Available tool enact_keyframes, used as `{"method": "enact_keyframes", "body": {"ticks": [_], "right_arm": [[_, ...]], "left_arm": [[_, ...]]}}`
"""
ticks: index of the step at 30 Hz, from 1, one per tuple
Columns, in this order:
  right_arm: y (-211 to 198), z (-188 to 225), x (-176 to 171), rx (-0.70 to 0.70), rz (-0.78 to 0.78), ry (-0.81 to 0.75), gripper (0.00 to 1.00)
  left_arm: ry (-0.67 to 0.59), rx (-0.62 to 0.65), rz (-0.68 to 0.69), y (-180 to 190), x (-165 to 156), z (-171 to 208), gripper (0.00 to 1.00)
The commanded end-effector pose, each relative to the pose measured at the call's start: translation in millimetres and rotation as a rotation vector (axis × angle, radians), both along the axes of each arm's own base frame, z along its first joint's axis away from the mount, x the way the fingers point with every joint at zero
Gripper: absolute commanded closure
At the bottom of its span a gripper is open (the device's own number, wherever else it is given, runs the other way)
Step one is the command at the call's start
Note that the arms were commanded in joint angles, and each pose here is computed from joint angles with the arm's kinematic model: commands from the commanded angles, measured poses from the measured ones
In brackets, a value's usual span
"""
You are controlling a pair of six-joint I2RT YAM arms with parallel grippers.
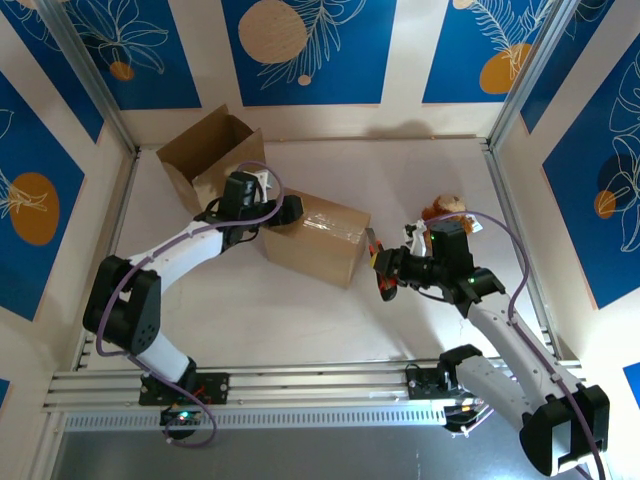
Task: Unpack the express box
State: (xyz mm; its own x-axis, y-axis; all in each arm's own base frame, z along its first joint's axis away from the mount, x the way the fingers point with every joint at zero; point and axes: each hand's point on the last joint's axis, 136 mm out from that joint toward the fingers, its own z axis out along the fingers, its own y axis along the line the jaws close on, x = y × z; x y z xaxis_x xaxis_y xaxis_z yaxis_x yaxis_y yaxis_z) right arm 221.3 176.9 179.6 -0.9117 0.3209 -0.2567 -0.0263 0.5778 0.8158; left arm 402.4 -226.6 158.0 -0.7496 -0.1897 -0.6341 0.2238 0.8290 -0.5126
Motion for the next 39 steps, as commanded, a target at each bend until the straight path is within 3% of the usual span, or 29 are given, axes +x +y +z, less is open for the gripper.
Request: {"method": "enact_keyframes", "body": {"ticks": [1,14,39], "right_arm": [[4.5,-1.1,-5.5,0.023,0.017,0.014,1.00],[-4.2,11.3,-5.8,0.019,-0.012,-0.009,1.00],[5.6,22.8,1.6,0.061,0.018,-0.033,1.00]], "left_arm": [[0.167,0.105,0.033,18.7,-24.1,-60.3,0.08],[0.182,0.218,0.061,37.4,-33.0,-67.3,0.08],[0.183,0.212,0.052,34.4,-31.1,-67.4,0.08]]}}
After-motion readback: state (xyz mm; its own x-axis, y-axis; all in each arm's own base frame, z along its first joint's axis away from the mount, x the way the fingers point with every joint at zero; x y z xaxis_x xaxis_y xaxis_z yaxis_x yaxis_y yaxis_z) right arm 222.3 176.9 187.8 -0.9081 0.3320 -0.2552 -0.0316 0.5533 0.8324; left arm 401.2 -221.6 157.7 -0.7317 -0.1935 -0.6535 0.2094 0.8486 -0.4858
